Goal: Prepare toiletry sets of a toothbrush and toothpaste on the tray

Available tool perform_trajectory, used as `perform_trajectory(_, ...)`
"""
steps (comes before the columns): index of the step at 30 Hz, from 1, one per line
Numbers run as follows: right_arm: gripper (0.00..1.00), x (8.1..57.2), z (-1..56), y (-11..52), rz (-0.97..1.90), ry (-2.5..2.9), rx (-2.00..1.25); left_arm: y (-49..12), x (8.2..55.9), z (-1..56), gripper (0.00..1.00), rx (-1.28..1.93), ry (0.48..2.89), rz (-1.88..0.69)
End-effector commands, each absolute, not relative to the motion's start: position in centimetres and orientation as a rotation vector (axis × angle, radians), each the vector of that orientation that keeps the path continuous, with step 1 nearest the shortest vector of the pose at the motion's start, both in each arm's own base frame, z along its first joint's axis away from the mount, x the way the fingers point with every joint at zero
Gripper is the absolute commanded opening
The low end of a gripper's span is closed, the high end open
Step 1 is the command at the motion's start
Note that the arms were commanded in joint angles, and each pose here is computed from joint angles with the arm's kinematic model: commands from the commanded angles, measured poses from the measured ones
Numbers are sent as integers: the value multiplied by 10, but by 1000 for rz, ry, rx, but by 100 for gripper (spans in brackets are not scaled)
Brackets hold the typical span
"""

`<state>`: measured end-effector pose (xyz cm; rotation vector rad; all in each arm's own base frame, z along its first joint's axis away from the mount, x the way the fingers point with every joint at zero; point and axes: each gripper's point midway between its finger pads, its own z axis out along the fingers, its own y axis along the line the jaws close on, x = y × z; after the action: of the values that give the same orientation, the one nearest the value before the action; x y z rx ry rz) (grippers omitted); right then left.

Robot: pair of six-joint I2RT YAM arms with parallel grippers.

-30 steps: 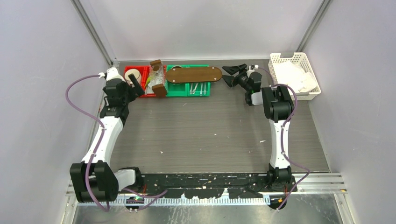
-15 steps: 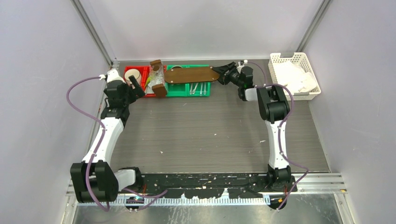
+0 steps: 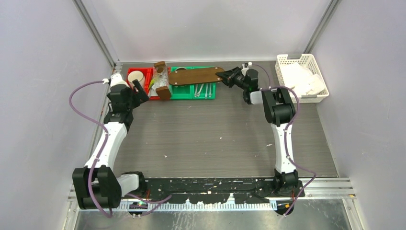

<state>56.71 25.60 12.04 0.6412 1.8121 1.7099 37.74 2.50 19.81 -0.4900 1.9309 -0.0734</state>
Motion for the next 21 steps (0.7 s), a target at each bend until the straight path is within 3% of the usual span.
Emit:
perform_trajectory(1,1,569,164,250,1832,1651,543,28,377,217,100,-494,1854,-79)
perform_trajectory(6,1,555,206,216,1991,1449,564,27,372,219,100,-489,1850,-86)
perform_trajectory(12,1,519,235,177,1953,1406,553,25,366,222,100,-482,1847,-93)
perform_trajectory(21,1,436,214,176,1925,1569,646,22,349,235,100,-472,1830,-104)
